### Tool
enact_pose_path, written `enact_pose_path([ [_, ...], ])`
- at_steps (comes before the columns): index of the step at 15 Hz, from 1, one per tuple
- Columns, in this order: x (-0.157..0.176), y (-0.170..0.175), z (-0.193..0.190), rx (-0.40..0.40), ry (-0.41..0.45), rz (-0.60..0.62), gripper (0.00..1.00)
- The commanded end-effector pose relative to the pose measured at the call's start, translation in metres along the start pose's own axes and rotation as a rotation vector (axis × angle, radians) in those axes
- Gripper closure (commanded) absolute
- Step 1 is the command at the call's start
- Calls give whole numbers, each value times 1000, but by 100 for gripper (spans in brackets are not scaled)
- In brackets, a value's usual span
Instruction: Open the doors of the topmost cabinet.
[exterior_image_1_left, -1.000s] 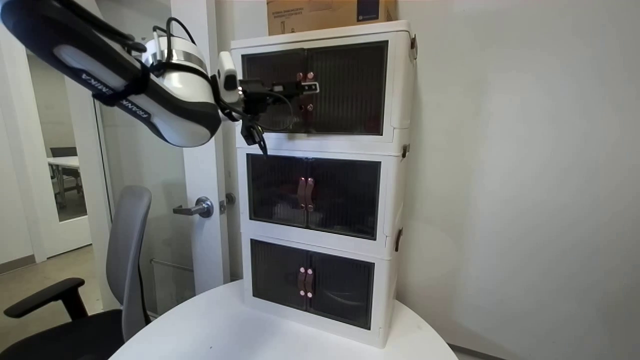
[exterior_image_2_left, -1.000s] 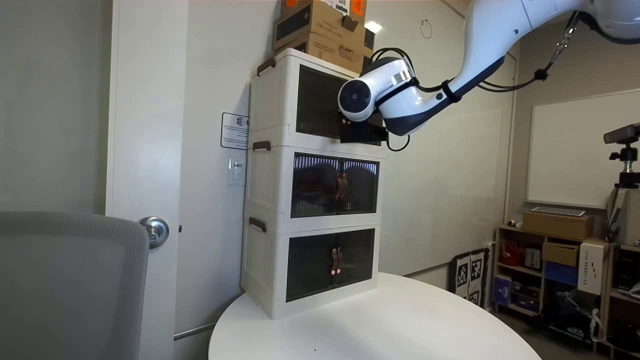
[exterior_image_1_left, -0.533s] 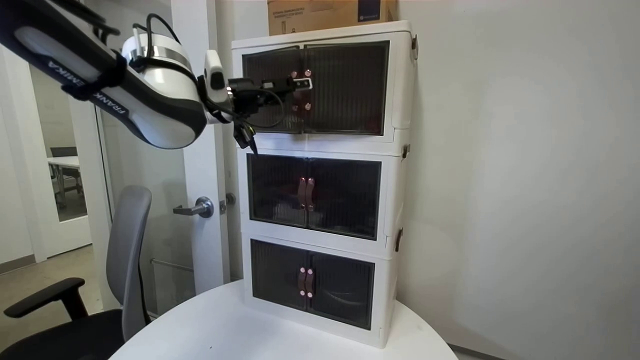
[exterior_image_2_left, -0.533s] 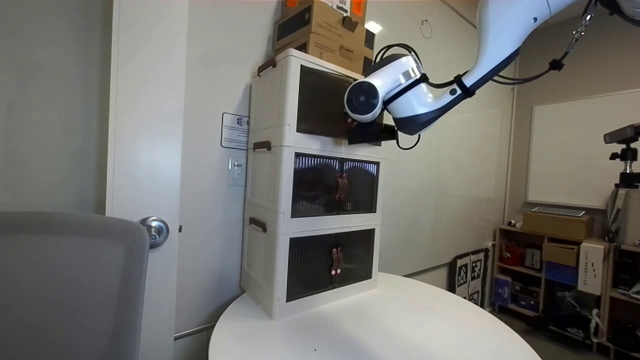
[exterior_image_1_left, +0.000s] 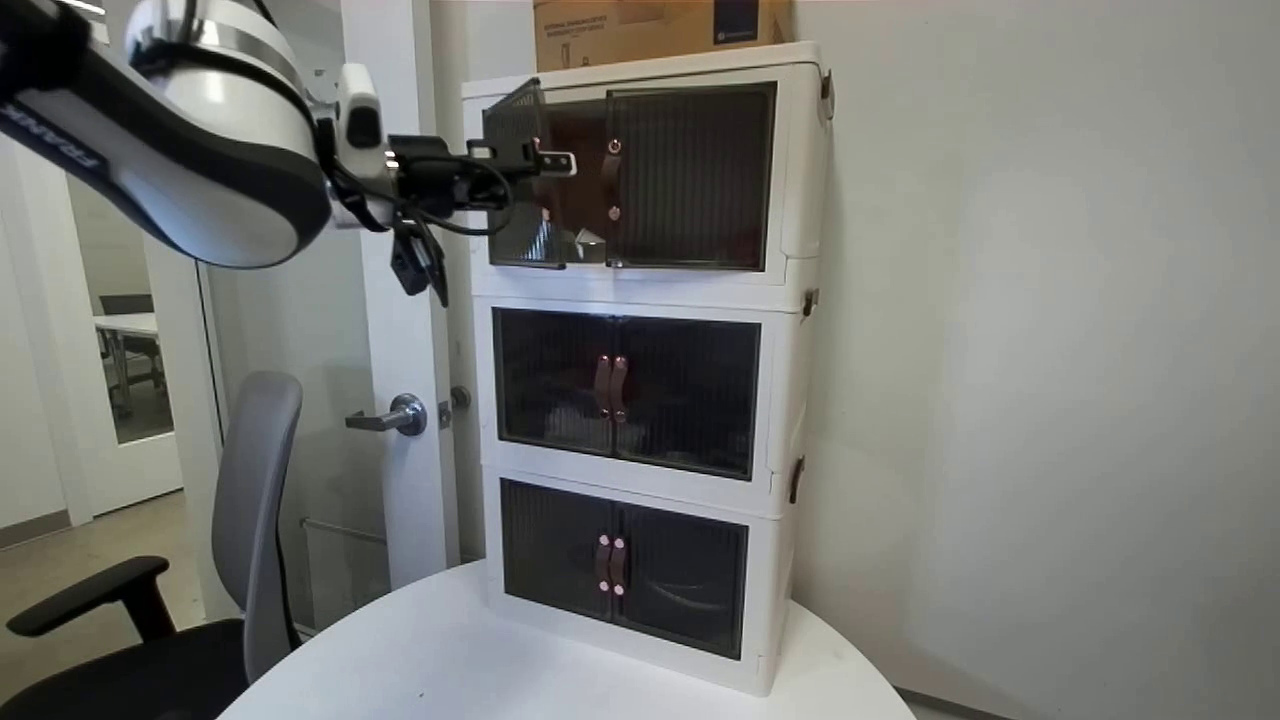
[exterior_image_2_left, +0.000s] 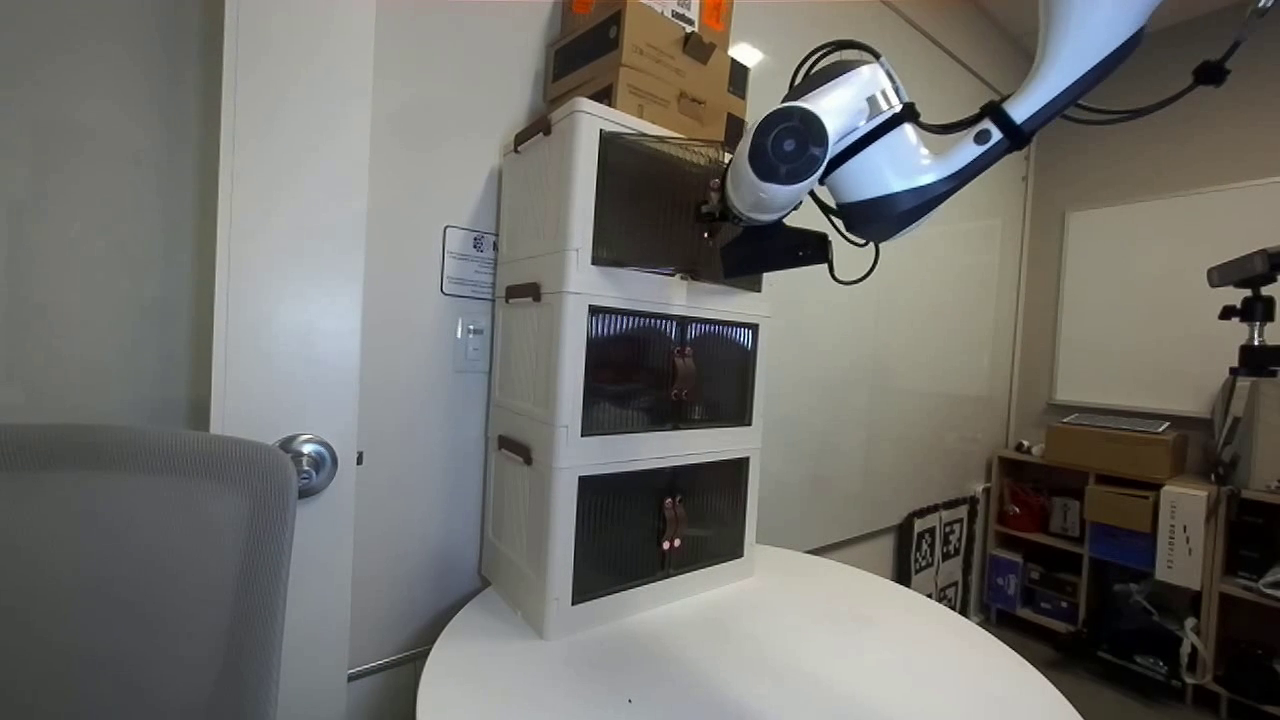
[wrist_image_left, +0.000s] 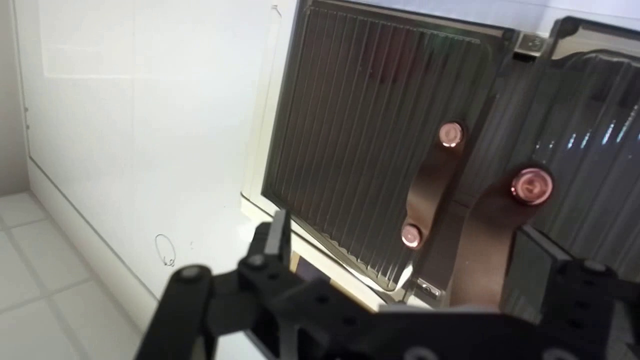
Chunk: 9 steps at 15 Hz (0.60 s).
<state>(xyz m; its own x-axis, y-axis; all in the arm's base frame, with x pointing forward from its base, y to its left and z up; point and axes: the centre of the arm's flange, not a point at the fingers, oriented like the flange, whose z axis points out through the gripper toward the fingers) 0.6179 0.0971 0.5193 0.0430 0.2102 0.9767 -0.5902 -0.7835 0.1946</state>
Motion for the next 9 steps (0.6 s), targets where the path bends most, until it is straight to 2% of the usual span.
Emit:
enact_pose_path([
  [1,-20,47,-52,122,-130,-46,0],
  [5,1,54,-99,309,-211,-12,0],
  [7,7,56,-106,348,-208,38,0],
  [9,7,54,-99,338,-185,85,0],
])
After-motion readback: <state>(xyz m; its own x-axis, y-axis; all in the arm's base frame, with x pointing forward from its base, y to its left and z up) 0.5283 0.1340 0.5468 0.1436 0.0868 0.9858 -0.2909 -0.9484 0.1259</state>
